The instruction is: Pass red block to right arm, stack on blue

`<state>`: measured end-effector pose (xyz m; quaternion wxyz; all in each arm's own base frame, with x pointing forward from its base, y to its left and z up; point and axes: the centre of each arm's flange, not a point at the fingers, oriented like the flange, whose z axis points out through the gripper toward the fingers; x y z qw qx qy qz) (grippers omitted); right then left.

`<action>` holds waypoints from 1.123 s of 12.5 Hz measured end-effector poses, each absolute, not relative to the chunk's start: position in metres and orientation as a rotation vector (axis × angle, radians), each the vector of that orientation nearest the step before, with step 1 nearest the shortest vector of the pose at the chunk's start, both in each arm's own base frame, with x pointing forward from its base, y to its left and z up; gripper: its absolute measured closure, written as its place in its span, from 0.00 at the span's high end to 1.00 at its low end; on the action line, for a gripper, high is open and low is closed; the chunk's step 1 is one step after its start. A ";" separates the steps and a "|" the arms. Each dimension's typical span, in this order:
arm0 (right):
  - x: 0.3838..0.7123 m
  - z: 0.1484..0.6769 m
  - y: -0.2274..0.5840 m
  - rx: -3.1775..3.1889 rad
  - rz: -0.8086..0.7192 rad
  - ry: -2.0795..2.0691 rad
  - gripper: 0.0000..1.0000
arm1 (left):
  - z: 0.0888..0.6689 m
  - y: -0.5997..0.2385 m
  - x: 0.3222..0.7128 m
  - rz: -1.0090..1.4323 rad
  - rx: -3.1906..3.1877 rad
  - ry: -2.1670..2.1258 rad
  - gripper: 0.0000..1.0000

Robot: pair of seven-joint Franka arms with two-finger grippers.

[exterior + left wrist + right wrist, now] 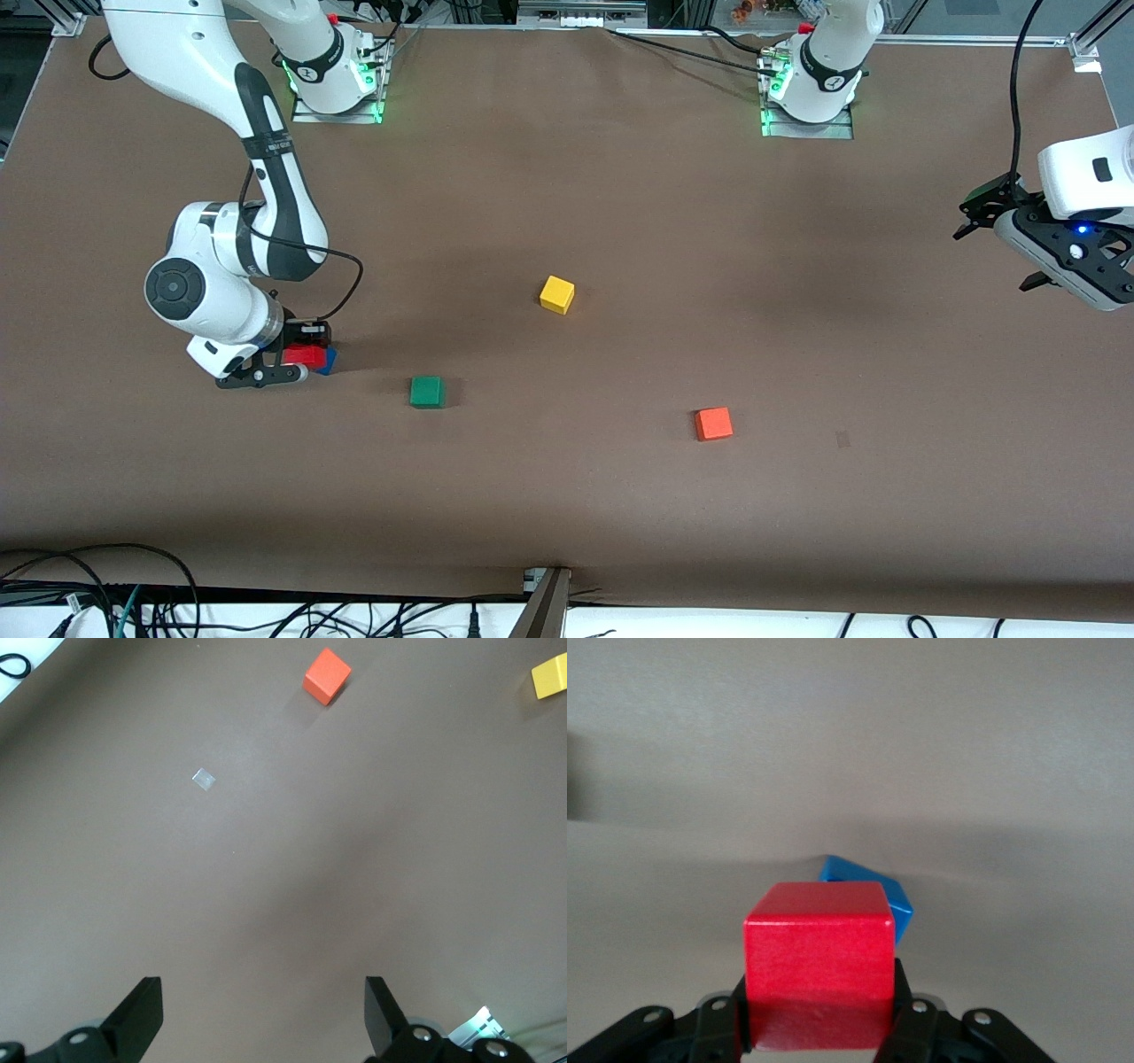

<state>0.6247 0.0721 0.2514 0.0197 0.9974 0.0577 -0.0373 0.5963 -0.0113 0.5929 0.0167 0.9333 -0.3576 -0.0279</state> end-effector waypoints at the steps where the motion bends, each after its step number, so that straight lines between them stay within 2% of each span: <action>1: 0.625 0.251 0.070 3.093 -0.114 0.175 0.56 | 0.593 -0.012 0.596 -0.085 2.904 -1.104 1.00; 6: 0.622 0.238 0.068 3.083 -0.144 0.170 0.56 | 0.596 -0.014 0.595 -0.078 2.915 -1.069 1.00; 9: 0.621 0.236 0.067 3.082 -0.146 0.134 0.59 | 0.601 -0.021 0.590 -0.100 2.988 -0.851 1.00; 10: 0.621 0.236 0.067 3.082 -0.146 0.113 0.64 | 0.602 -0.025 0.588 -0.112 3.016 -0.776 1.00; 13: 0.628 0.253 0.070 3.093 -0.097 0.107 0.96 | 0.607 -0.036 0.580 -0.123 3.050 -0.572 1.00; 14: 0.632 0.272 0.071 3.105 -0.065 0.103 1.00 | 0.607 -0.035 0.574 -0.129 3.063 -0.488 1.00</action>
